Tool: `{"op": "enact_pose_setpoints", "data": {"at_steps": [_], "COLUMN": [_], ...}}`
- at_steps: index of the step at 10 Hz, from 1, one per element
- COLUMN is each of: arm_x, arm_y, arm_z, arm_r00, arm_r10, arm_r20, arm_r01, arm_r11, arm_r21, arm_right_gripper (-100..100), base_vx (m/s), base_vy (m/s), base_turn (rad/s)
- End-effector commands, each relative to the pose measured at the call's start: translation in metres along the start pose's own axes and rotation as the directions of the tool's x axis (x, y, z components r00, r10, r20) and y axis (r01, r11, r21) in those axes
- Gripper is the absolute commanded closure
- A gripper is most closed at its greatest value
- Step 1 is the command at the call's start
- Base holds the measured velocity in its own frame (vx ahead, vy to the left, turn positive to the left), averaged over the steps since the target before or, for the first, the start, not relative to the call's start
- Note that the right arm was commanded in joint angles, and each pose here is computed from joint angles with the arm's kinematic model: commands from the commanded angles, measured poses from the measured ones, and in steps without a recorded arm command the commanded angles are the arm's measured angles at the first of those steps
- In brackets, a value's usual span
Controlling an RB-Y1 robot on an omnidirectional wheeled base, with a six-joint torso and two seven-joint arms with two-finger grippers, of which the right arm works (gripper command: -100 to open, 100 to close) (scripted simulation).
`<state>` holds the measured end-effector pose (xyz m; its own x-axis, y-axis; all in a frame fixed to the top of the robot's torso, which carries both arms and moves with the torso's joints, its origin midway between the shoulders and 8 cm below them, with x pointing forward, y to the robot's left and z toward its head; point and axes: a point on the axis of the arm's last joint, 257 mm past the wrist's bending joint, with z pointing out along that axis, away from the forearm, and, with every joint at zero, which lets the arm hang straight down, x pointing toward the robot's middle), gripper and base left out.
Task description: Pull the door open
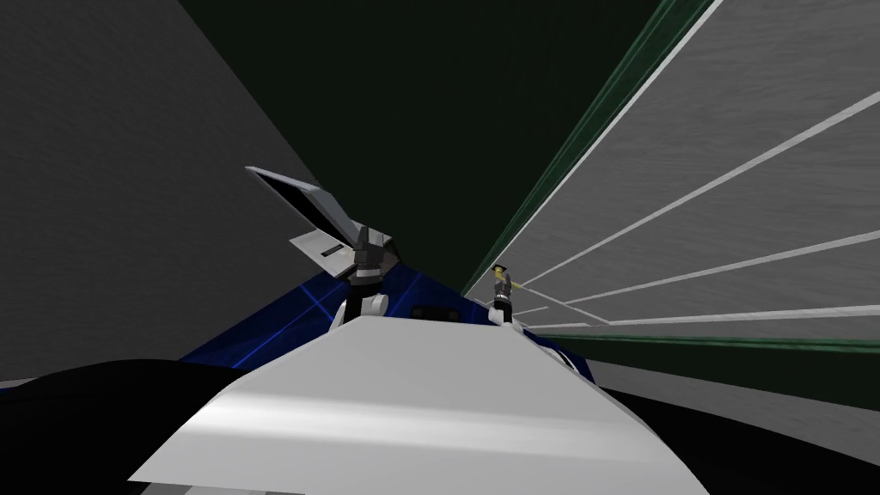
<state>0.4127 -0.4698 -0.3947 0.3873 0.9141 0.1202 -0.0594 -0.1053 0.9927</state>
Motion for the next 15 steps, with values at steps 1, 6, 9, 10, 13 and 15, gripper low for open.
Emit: {"op": "enact_pose_setpoints", "data": {"at_steps": [1,6,9,10,13,15], "arm_x": [-0.01,-0.006,-0.003,-0.002,0.007,0.013], "arm_y": [0.0,0.0,-0.001,-0.001,-0.002,-0.002], "arm_z": [-0.0031,-0.0021,-0.0026,-0.0026,-0.0032,-0.0041], "arm_r00": [1.0,1.0,1.0,1.0,0.998,0.995], "arm_r10": [-0.001,-0.002,-0.002,-0.001,0.0,0.002], "arm_r20": [0.012,0.007,-0.011,-0.017,-0.067,-0.102], "arm_r01": [0.001,0.002,0.002,0.002,0.001,0.0], "arm_r11": [1.0,1.0,1.0,1.0,1.0,1.0], "arm_r21": [0.002,0.003,0.008,0.009,0.016,0.023], "arm_right_gripper": [-100,100,100,100,100,100], "base_vx": [0.102,0.0,-0.046,-0.22,-0.222,-0.236], "base_vy": [-0.015,0.0,0.001,-0.016,-0.028,-0.044], "base_turn": [0.064,0.002,0.026,0.086,0.11,0.114]}}
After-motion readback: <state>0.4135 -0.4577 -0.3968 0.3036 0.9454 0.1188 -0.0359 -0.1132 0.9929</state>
